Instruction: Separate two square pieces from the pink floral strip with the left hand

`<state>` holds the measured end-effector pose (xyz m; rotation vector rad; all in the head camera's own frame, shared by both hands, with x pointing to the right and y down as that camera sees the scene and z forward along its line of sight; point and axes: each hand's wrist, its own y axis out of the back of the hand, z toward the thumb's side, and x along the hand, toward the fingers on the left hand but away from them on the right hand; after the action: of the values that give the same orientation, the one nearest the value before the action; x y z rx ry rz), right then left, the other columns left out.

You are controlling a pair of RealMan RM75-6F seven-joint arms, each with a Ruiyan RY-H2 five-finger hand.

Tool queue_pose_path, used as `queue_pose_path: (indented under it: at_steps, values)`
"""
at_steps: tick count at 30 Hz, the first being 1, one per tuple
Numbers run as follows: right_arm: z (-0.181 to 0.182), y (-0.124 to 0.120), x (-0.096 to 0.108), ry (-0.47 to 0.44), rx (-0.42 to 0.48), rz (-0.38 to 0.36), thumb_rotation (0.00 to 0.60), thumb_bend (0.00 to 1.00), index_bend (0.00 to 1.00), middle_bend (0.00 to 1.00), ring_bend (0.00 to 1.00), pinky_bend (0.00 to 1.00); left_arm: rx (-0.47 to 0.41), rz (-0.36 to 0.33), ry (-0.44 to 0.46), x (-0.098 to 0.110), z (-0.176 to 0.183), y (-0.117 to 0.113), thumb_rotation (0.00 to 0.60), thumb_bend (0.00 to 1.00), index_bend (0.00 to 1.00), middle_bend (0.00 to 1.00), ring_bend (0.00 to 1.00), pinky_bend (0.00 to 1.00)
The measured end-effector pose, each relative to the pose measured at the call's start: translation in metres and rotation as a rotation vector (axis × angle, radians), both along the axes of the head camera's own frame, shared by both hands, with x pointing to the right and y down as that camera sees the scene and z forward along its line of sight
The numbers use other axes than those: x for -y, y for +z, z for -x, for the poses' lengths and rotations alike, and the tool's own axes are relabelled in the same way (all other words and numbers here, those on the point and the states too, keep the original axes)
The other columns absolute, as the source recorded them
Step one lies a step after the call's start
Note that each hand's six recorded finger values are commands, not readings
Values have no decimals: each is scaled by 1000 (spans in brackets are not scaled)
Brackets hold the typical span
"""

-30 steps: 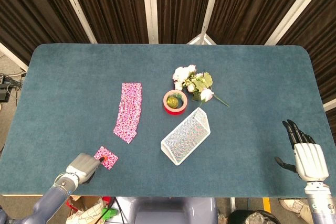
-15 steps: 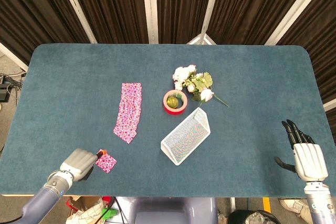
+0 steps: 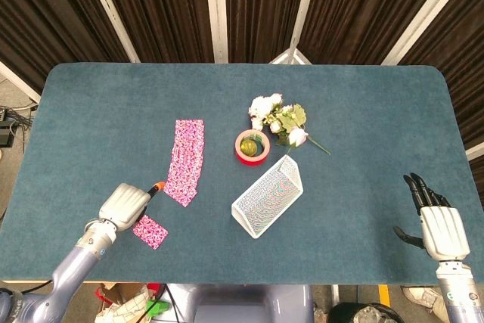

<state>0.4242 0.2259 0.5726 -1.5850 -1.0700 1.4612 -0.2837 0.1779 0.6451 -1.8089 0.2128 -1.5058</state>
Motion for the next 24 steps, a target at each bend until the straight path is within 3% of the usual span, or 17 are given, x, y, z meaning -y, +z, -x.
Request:
queue_pose_path:
  at_steps: [11, 24]
  values:
    - [-2, 0, 0, 5, -5, -1, 600, 181, 0, 94, 238, 314, 70, 62, 39, 1, -27, 38, 600, 909, 117, 846, 735, 691]
    - [-3, 0, 1, 9, -3, -4, 600, 181, 0, 95, 238, 314, 85, 83, 60, -4, -36, 51, 600, 909, 117, 848, 737, 691]
